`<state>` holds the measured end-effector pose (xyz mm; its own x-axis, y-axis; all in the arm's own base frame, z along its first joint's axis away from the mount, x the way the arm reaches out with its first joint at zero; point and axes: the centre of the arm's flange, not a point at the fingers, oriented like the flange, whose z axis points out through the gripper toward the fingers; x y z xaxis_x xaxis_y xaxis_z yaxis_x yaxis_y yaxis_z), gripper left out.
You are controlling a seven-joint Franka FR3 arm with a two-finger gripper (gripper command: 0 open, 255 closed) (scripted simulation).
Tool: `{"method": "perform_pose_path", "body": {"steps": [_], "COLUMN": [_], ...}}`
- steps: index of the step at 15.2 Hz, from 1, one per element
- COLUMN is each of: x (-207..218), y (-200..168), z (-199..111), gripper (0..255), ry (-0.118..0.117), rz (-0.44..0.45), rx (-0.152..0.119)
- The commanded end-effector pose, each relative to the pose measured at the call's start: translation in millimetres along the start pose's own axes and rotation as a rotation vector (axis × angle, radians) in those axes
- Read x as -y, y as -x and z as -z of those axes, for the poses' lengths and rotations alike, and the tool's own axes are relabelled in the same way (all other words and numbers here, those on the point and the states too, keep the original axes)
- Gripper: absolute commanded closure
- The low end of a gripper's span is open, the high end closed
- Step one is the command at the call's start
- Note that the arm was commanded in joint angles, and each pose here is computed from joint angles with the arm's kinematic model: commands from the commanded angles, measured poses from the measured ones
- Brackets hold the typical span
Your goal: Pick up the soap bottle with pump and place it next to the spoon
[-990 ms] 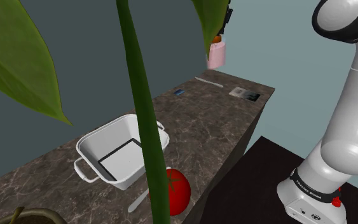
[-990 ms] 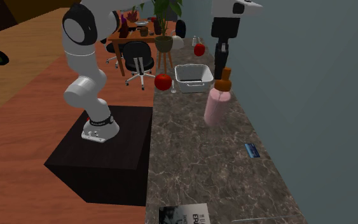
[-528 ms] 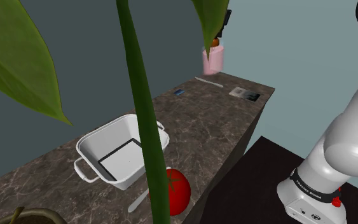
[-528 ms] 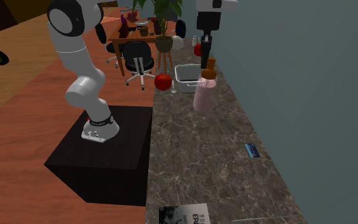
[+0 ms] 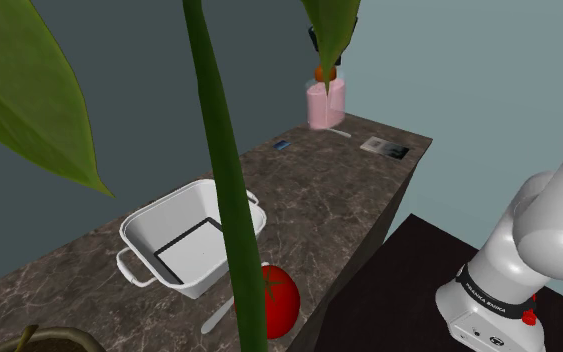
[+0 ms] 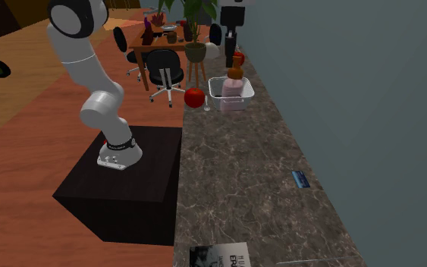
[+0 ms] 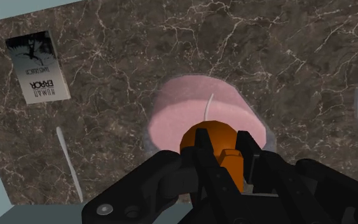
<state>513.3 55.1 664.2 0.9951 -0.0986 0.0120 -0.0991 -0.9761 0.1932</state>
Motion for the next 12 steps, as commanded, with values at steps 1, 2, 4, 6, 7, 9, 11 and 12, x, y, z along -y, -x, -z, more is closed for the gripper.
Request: {"method": "perform_pose_path", "body": {"steps": [1,2,4,6,7,9,11,12], "x": [21.2,32.3,54.6,76.8,87.9,110.2,132.4,143.5], "y": [12.7,19.4,32.8,46.3,53.0,66.4,79.9,86.6], "z": [4.8,7.1,11.8,16.4,18.8,23.4,28.1,30.4], "gripper": [255,255,255,255,255,255,255,255], "ry": [0.000,0.000,0.000,0.000,0.000,0.000,0.000,0.000], "rz": [-0.002,-0.002,-0.002,-0.002,-0.002,-0.002,-0.002,-0.002], "rx": [0.000,0.000,0.000,0.000,0.000,0.000,0.000,0.000]}}
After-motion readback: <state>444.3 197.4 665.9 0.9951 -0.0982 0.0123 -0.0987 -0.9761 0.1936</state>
